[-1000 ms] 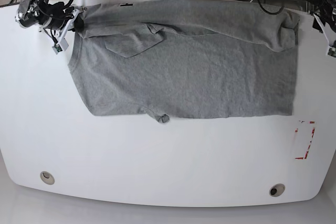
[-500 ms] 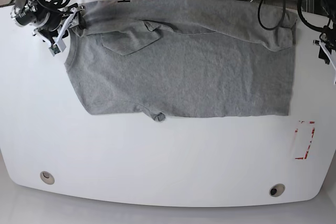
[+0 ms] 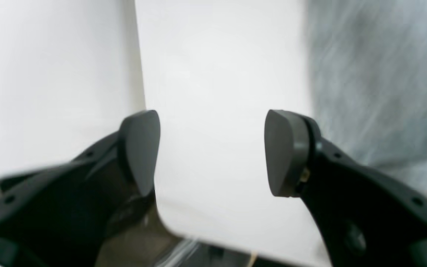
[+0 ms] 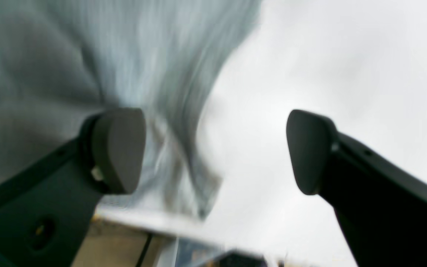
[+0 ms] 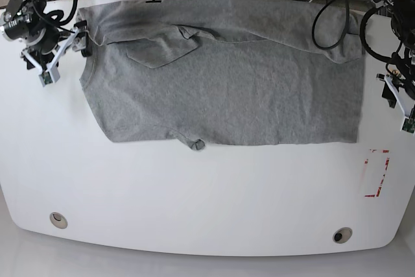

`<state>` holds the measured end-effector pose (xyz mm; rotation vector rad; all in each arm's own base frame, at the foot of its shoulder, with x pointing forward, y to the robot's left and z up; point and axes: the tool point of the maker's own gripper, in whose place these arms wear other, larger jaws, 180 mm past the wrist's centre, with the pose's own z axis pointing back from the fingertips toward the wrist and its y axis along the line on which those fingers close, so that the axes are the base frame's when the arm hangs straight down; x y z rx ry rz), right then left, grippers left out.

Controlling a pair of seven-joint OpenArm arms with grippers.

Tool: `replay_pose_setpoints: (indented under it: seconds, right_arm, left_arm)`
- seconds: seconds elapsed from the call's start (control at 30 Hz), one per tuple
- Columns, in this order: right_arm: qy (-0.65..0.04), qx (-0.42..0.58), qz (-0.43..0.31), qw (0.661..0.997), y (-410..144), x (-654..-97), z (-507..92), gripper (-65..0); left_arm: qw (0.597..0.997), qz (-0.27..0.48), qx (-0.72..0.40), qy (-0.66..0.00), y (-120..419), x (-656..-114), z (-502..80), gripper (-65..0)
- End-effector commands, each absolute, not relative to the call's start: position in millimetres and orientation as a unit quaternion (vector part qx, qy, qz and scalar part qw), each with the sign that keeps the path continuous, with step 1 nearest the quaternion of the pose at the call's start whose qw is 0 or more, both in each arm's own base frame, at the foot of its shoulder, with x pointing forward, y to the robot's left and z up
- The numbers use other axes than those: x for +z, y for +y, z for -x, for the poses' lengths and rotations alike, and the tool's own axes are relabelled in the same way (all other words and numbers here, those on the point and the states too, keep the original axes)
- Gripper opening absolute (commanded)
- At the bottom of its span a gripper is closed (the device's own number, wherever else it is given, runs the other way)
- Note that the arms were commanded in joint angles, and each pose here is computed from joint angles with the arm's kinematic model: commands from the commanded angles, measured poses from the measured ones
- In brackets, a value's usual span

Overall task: Layout the t-shirt on the table in an organized manner, then fold the t-shirt properly
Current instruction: 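Release the shirt and move both grippers to the shirt hem corners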

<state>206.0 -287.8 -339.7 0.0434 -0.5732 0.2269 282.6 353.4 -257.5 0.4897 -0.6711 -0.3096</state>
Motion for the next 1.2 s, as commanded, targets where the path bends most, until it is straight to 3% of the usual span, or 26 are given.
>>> replay_pose_setpoints:
  seconds: [0.0,0.2,0.5,0.83,1.17]
  right_arm:
    - [-0.315,0.097,-0.032,0.943,-293.6,-331.1,-232.4,-7.5]
    - [-0.336,0.066,-0.066,0.937,-298.3,-337.9,-282.8,-7.5]
    - [-0.355,0.061,-0.06,0.931,-297.8,-347.9,-353.4,-7.5]
    - [-0.355,0.035,-0.117,0.927,-284.3,-377.9,-394.6,-7.5]
    - [-0.347,0.03,-0.149,0.926,-266.3,-395.5,-401.9,-7.5]
  left_arm:
    - [0.896,-0.23,-0.156,-0.348,341.2,-249.5,-299.5,-23.5]
    - [0.885,-0.2,-0.177,-0.382,307.7,-242.0,-329.9,-23.5]
    - [0.871,-0.116,-0.219,-0.425,253.1,-259.2,-376.9,-23.5]
    - [0.885,-0.059,-0.17,-0.43,253.0,-286.4,-408.3,-23.5]
    - [0.89,-0.056,-0.165,-0.421,257.3,-293.2,-408.7,-23.5]
